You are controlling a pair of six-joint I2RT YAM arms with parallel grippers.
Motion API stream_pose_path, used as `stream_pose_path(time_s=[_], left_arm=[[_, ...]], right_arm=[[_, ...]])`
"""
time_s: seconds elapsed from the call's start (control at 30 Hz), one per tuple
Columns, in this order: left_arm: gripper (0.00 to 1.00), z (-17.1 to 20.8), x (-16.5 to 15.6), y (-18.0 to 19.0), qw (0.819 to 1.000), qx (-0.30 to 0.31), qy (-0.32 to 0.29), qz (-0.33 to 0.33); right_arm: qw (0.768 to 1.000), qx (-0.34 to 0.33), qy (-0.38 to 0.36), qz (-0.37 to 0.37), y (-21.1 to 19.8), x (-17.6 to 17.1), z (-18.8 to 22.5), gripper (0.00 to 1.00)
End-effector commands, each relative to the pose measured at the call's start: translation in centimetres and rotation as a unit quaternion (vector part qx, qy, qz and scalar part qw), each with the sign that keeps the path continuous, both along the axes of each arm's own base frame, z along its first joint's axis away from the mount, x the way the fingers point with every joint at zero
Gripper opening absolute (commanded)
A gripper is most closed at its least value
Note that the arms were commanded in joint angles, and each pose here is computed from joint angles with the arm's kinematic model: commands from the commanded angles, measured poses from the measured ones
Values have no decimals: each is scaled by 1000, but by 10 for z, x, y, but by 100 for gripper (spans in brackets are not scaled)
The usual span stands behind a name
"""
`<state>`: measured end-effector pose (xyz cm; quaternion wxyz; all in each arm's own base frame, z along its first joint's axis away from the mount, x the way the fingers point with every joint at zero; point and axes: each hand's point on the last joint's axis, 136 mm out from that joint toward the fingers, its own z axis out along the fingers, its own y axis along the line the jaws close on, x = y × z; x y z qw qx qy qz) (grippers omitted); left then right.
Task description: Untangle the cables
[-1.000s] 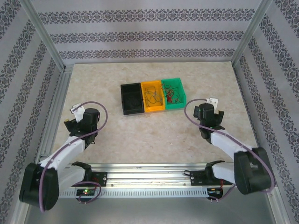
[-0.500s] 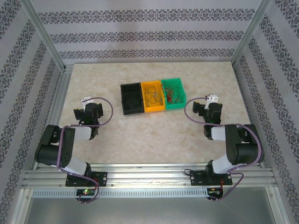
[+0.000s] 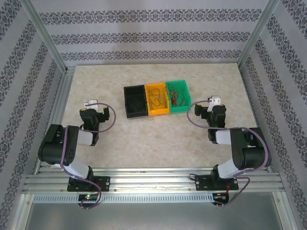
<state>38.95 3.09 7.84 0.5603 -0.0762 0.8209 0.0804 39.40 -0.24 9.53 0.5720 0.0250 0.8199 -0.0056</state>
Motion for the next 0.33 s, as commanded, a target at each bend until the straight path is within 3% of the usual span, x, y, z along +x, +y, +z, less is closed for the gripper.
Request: stream_pose_path(time_s=[0.0,0.3], left_arm=[[99,13,6,-1,1000,1,-25,-8],[97,13,6,0,1000,3,-29,-8]], right_arm=[[1000,-4,-17,10,3,5,9,98],[1000,-2,-19,13,3,4,10,98]])
